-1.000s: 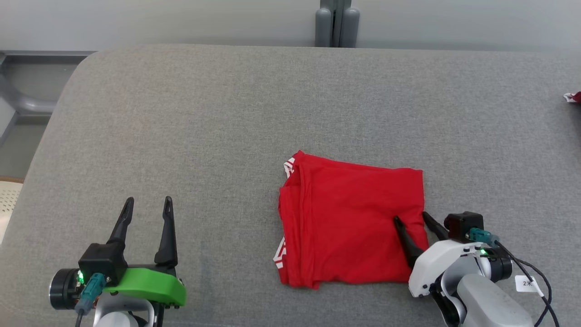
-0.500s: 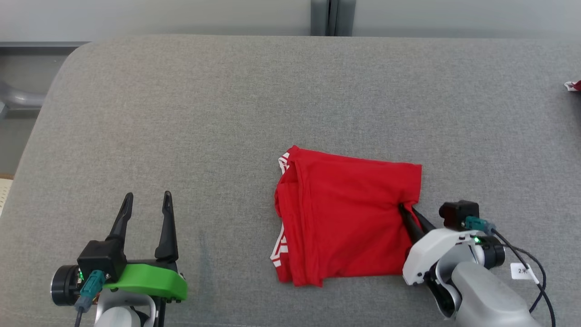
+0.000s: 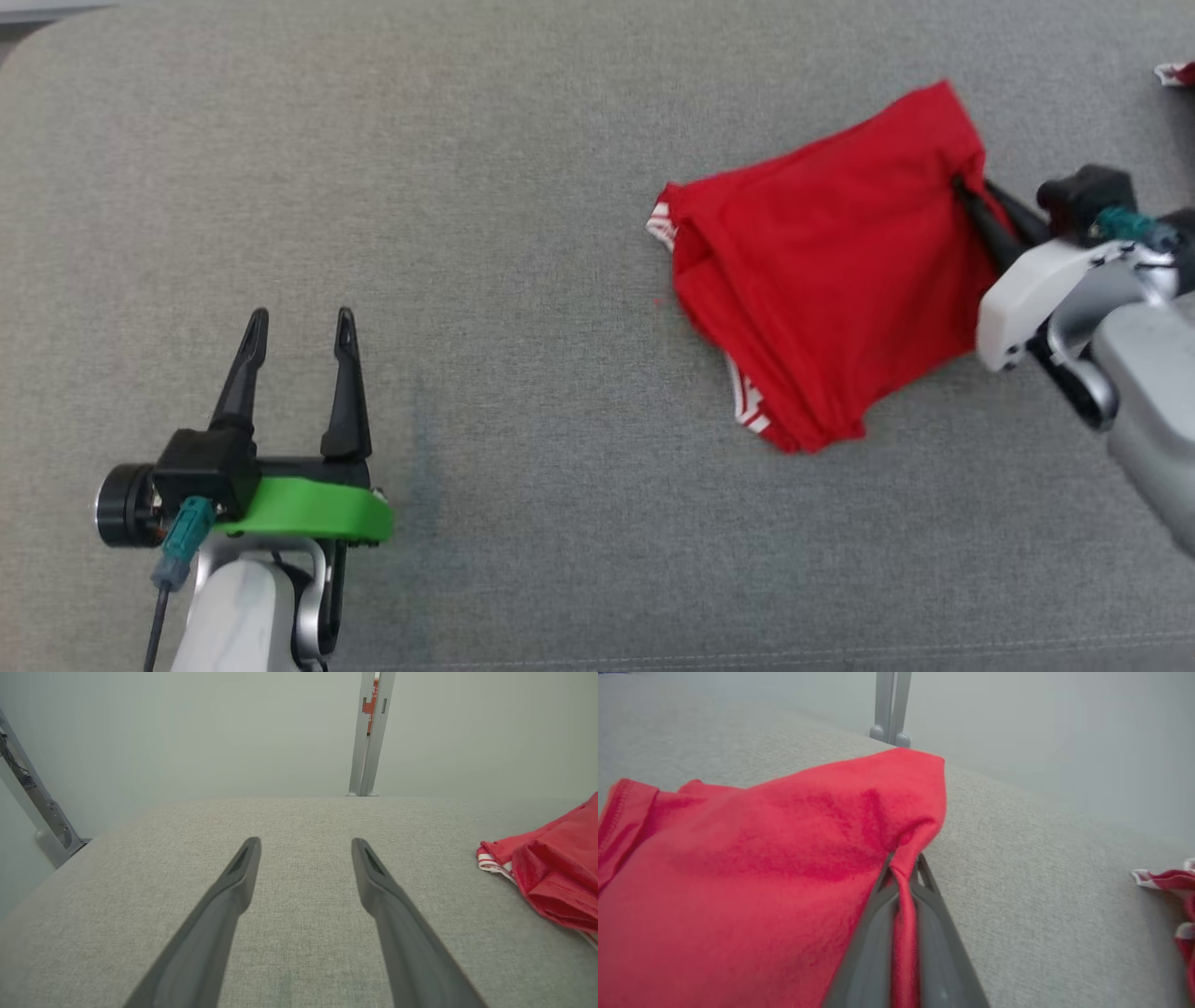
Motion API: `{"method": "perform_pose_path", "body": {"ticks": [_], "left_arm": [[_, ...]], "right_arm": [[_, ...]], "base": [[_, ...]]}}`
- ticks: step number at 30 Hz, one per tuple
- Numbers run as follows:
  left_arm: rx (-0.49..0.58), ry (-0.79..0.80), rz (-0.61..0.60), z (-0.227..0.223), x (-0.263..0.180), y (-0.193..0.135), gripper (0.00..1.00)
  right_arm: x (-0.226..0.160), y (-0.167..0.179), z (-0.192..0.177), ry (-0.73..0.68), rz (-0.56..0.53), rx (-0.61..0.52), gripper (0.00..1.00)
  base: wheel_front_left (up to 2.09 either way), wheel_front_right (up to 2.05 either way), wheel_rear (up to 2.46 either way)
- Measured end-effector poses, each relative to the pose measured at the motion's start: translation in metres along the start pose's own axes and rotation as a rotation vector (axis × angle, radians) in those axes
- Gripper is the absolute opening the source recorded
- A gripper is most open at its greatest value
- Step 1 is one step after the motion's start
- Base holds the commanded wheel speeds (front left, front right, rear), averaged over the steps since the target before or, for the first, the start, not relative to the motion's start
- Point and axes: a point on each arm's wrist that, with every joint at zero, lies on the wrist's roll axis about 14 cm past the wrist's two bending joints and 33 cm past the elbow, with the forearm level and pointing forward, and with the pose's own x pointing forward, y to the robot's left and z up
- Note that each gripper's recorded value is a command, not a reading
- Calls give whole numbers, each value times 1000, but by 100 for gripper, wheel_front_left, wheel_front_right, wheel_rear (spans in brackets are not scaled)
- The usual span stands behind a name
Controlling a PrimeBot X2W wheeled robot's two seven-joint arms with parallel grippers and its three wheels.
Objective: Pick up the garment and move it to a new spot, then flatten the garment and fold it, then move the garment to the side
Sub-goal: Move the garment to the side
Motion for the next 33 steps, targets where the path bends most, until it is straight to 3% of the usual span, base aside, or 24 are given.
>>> {"method": "perform_pose_path", "body": {"ticks": [8,17,25,30,31,32,33], "left_arm": [[24,-7,-96,-16,44,-29,100],[20,43,-217,-48,73,-68,100],[-1,66,-279,-63,83,-90,100],[-9,79,-290,-71,84,-93,100],[-8,82,-289,-72,84,-93,100],[-6,84,-287,-73,84,-92,100],[-5,89,-286,-75,84,-92,100]], "right_arm": [[-9,-105,16,14,-146,-122,0],[-65,-205,21,105,-344,-187,0],[-97,-262,19,232,-478,-255,0],[-104,-288,6,304,-558,-239,0],[-103,-291,3,309,-570,-234,13],[-102,-293,1,309,-575,-234,77],[-101,-294,-4,322,-582,-231,100]], "base": [[0,0,0],[0,0,0],[0,0,0],[0,0,0],[0,0,0],[0,0,0],[0,0,0]]}}
